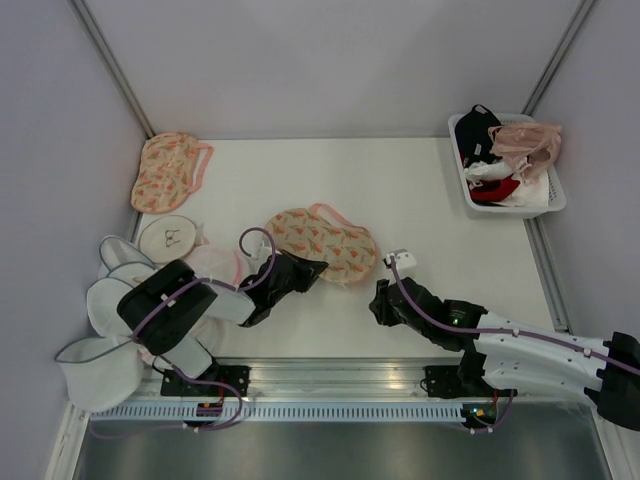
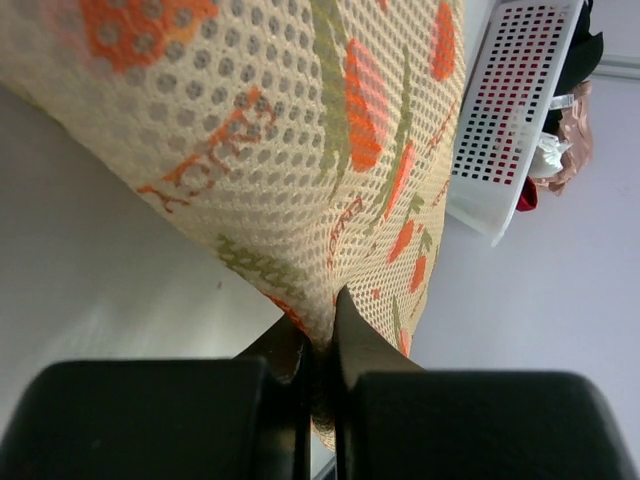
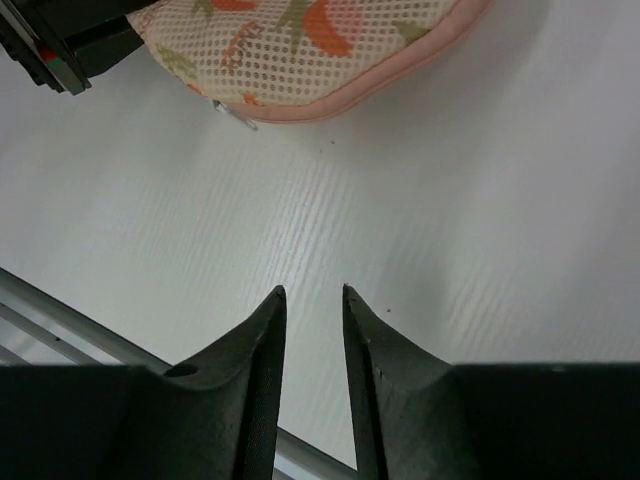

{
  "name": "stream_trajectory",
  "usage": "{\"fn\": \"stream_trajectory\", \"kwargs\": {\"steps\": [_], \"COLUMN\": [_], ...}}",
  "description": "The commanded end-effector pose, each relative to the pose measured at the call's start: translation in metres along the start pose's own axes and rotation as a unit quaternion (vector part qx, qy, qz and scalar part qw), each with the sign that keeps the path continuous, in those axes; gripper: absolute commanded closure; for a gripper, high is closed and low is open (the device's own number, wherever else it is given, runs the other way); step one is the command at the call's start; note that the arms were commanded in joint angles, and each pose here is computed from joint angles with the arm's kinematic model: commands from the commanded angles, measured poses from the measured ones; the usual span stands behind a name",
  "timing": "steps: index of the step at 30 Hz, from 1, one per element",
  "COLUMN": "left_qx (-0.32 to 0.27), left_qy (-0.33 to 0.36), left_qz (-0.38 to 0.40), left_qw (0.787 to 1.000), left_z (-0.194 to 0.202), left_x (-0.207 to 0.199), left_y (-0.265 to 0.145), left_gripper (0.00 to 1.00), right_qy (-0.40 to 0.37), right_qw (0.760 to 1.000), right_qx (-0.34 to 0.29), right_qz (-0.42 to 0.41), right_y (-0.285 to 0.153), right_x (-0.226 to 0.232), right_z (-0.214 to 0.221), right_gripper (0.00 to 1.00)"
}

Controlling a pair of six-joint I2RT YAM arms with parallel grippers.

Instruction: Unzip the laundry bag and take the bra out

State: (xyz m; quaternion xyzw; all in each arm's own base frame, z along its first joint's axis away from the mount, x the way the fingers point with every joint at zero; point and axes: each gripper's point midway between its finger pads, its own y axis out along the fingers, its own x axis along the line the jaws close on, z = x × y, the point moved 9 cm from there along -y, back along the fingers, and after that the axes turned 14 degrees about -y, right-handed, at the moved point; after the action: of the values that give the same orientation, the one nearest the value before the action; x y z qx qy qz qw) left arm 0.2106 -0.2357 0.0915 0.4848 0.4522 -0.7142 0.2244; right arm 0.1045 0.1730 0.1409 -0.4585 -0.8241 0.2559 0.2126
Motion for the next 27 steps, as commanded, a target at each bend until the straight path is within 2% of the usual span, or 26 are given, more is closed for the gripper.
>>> {"fn": "stream_trajectory", "kwargs": {"steps": [1,4,6,12,15,16,21,27], "left_qx": [0.023,0.031,0.036,0.066,0.068,0.073,0.091,0.105], "left_qy": [-0.016,-0.014,-0.018,-0.026,-0.034,-0.033,-0.033,-0.037], "left_qz": [0.032,0.027,0.024,0.018,0.022,0.023,0.027,0.032], "left_qw": [0.999,0.999,0.999,0.997,0.997,0.996,0.995,0.993], "left_z": [0.010,0.013,0.015,0.022,0.021,0.022,0.026,0.030], "left_x": [-0.033,-0.040,-0.041,-0.036,-0.034,-0.035,-0.040,-0.042], "left_y": [-0.002,-0.004,-0.004,-0.006,-0.011,-0.013,-0.018,-0.024], "left_gripper": [0.98,0.98,0.98,0.98,0.98,0.98,0.98,0.98], "right_qy": [-0.007,-0.011,-0.015,-0.015,-0.021,-0.019,-0.038,-0.052], "right_qw": [0.998,0.997,0.996,0.995,0.995,0.993,0.992,0.993], "right_qx": [-0.047,-0.055,-0.053,-0.063,-0.070,-0.090,-0.099,-0.103], "right_qz": [-0.036,-0.049,-0.063,-0.082,-0.067,-0.069,-0.061,-0.022], "right_y": [0.001,0.003,0.005,0.016,0.019,0.021,0.029,0.038], "right_x": [0.017,0.026,0.032,0.043,0.040,0.042,0.044,0.039], "right_z": [-0.023,-0.028,-0.029,-0.032,-0.031,-0.035,-0.039,-0.039], "right_gripper": [0.63,0.54,0.53,0.53,0.54,0.55,0.55,0.60]}}
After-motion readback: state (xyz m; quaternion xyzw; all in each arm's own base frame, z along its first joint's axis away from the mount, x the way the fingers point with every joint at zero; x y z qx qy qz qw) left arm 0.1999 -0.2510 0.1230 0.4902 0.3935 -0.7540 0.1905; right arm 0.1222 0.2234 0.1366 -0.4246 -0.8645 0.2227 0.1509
